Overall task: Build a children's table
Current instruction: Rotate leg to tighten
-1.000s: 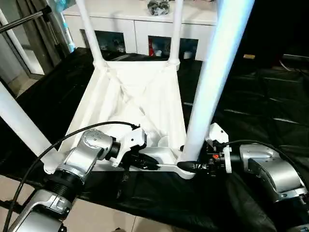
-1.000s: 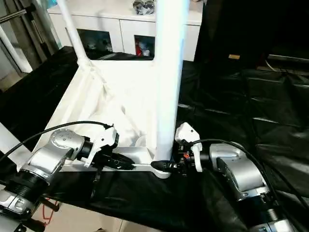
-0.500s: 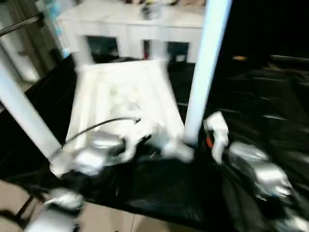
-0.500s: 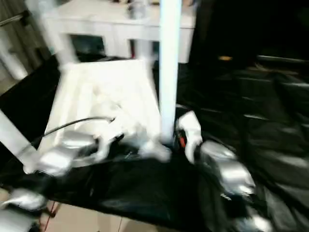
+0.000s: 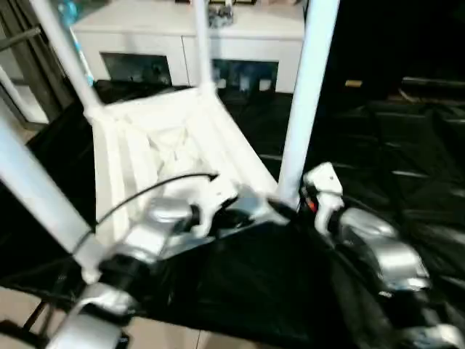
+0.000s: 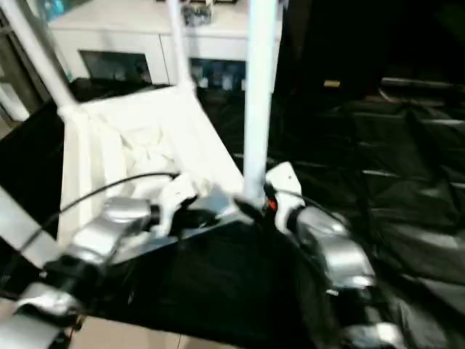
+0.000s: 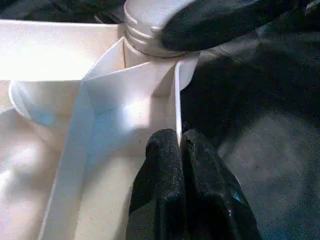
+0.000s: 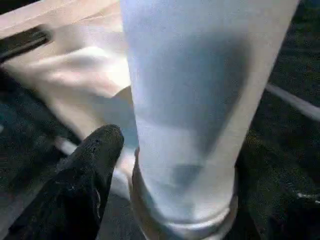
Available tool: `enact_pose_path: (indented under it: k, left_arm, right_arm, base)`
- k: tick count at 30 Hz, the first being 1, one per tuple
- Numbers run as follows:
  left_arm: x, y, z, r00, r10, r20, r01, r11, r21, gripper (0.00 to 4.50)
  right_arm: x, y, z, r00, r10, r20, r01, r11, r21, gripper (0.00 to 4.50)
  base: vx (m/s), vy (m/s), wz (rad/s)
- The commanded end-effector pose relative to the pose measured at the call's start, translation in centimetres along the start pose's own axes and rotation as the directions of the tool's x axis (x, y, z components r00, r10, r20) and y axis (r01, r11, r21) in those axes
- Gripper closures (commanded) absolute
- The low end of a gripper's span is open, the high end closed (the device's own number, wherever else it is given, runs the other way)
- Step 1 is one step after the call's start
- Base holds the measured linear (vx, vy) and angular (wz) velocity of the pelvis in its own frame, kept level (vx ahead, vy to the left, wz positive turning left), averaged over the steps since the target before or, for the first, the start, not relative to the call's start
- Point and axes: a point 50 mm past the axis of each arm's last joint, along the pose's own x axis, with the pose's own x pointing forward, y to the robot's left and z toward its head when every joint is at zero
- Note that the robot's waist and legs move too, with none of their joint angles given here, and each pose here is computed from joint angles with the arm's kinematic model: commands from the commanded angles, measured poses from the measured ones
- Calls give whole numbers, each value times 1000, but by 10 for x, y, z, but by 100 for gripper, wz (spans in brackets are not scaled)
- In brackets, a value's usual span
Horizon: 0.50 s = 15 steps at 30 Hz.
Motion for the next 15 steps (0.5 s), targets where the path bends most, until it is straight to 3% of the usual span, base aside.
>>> enact_pose_path:
  k: [1, 6, 12, 15]
  left_arm:
    - [9, -10, 8, 996, -92, 18, 91, 995, 48, 450]
    - [-8, -13, -1, 981, -190, -44, 193, 978, 82, 450]
    - [-19, -9, -7, 979, -186, -85, 193, 977, 90, 450]
    - [-20, -9, -7, 979, -185, -83, 192, 977, 88, 450]
  right_arm:
    - [15, 36, -3, 962, 273, -7, -273, 962, 7, 90]
    - [-9, 35, -8, 894, 439, -95, -442, 897, -16, 90]
    - [-7, 34, -8, 882, 459, -108, -462, 887, -8, 148]
    - [-5, 36, -9, 874, 474, -108, -477, 879, 2, 156]
  base:
    - [0, 0, 0]
    - [0, 0, 0]
    - [0, 0, 0]
    - [0, 0, 0]
